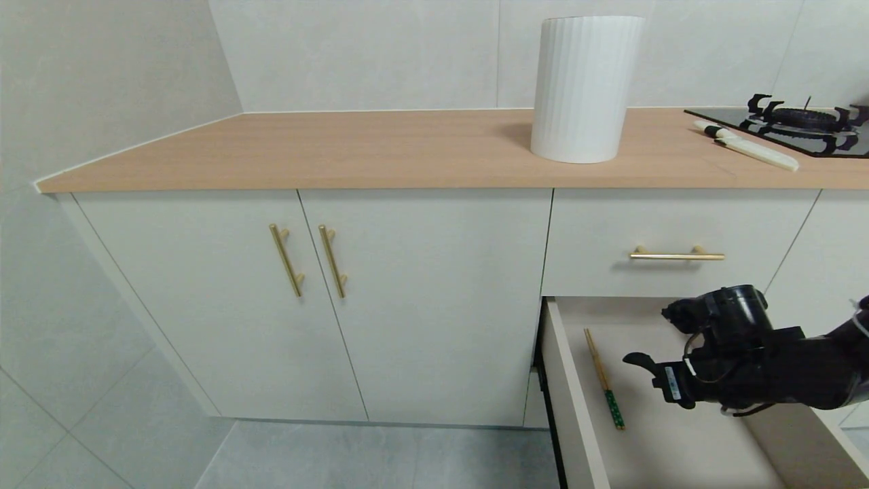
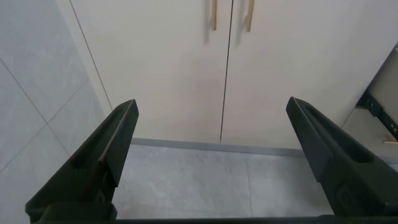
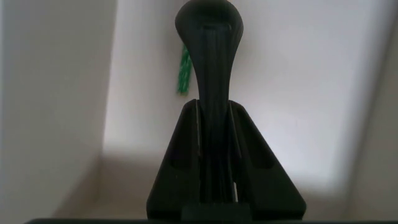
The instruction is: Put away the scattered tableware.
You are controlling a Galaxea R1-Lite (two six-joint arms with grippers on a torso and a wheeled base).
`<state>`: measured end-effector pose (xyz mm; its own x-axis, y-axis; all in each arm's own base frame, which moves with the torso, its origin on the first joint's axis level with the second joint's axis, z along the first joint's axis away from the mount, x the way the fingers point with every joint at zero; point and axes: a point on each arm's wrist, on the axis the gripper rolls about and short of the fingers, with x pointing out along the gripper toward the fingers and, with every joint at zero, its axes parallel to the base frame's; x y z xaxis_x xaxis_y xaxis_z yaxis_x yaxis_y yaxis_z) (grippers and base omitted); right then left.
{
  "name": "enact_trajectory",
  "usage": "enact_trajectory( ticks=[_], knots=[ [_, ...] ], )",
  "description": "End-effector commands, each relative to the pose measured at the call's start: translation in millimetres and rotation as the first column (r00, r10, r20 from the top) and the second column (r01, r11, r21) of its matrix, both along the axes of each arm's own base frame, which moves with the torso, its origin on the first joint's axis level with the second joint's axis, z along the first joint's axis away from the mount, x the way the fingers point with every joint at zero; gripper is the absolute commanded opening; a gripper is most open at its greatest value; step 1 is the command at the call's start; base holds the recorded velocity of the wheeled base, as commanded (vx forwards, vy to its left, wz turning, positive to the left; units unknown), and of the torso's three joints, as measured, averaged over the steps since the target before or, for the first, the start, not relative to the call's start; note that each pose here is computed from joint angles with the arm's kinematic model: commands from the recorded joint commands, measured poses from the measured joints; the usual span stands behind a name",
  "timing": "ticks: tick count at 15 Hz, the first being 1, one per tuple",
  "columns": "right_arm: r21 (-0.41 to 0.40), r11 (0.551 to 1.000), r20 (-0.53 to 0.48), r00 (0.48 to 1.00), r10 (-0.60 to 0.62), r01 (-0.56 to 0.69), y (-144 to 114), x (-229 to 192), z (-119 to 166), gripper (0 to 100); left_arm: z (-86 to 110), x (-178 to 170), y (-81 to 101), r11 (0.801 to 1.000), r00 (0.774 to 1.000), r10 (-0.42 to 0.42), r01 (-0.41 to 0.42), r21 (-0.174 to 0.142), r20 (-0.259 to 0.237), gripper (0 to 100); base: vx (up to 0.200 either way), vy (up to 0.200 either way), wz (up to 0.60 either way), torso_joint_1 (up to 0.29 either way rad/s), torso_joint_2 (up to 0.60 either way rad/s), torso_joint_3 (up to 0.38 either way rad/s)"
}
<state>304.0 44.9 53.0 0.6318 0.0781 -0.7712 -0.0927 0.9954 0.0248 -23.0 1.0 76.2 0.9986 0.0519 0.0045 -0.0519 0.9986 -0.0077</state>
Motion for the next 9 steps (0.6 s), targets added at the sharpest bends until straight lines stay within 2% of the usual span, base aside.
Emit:
enact_trajectory(
  ticks=[1, 4, 9],
  knots=[
    [-0.052, 0.997, -0.053, 0.996, -0.066, 0.064, -7.8, 18.0, -56.2, 0, 0.0, 0.0, 0.0, 1.0, 1.0, 0.0, 0.0, 0.0, 0.0, 100, 0.0, 0.0, 0.0, 0.0, 0.0, 0.0],
    [-0.043, 0.994, -0.014, 0.995, -0.103, 0.102, -19.7, 29.7, -82.0, 0, 0.0, 0.0, 0.0, 1.0, 1.0, 0.0, 0.0, 0.0, 0.0, 100, 0.0, 0.0, 0.0, 0.0, 0.0, 0.0],
    [-0.042, 0.994, 0.013, 0.994, -0.105, 0.105, -20.9, 34.9, -96.8, 0, 0.0, 0.0, 0.0, 1.0, 1.0, 0.0, 0.0, 0.0, 0.0, 100, 0.0, 0.0, 0.0, 0.0, 0.0, 0.0]
  ],
)
